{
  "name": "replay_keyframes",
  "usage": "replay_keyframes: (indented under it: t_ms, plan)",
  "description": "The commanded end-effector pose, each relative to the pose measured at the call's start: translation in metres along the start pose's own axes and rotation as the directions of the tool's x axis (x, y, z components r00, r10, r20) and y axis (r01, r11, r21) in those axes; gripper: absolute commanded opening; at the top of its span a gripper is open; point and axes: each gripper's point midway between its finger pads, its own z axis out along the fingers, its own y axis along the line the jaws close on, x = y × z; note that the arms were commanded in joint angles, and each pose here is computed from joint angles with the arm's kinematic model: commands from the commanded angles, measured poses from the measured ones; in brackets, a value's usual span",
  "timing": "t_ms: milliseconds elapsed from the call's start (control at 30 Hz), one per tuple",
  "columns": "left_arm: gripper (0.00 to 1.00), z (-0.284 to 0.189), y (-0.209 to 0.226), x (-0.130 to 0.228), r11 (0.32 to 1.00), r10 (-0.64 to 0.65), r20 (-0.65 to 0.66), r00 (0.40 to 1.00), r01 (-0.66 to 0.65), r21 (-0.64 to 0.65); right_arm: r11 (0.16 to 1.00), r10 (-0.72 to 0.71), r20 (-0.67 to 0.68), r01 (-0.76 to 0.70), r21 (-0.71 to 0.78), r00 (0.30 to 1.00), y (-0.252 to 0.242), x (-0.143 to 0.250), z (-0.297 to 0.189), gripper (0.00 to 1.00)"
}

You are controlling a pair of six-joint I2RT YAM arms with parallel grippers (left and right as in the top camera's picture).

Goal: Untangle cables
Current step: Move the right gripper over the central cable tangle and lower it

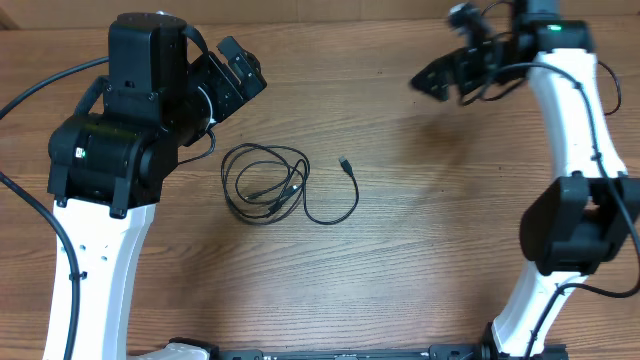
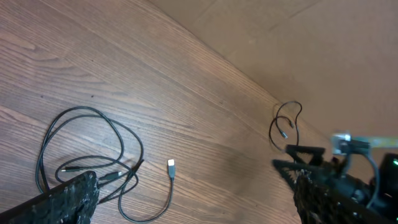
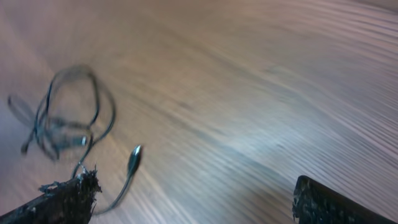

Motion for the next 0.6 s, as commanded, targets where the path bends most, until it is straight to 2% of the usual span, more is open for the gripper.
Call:
replay_keyframes:
  t_ms: [0, 367, 567]
  plan:
    - [1.00, -0.001, -0.002, 0.000, 1.000, 0.020, 0.005, 1.000, -0.020, 0.002, 0.985, -0.171, -0.047, 0.170, -0.009, 0.984, 0.021, -0.002, 0.014, 1.00]
    - [1.00, -0.001, -0.002, 0.000, 1.000, 0.020, 0.005, 1.000, -0.020, 0.002, 0.891, -0.420, -0.150, 0.374, -0.259, 0.895, 0.123, 0.034, 0.083, 1.00]
    - [1.00, -0.001, -0.002, 0.000, 1.000, 0.020, 0.005, 1.000, -0.020, 0.002, 0.810, -0.508, -0.111, 0.430, -0.398, 0.854, 0.171, 0.054, 0.105, 1.00]
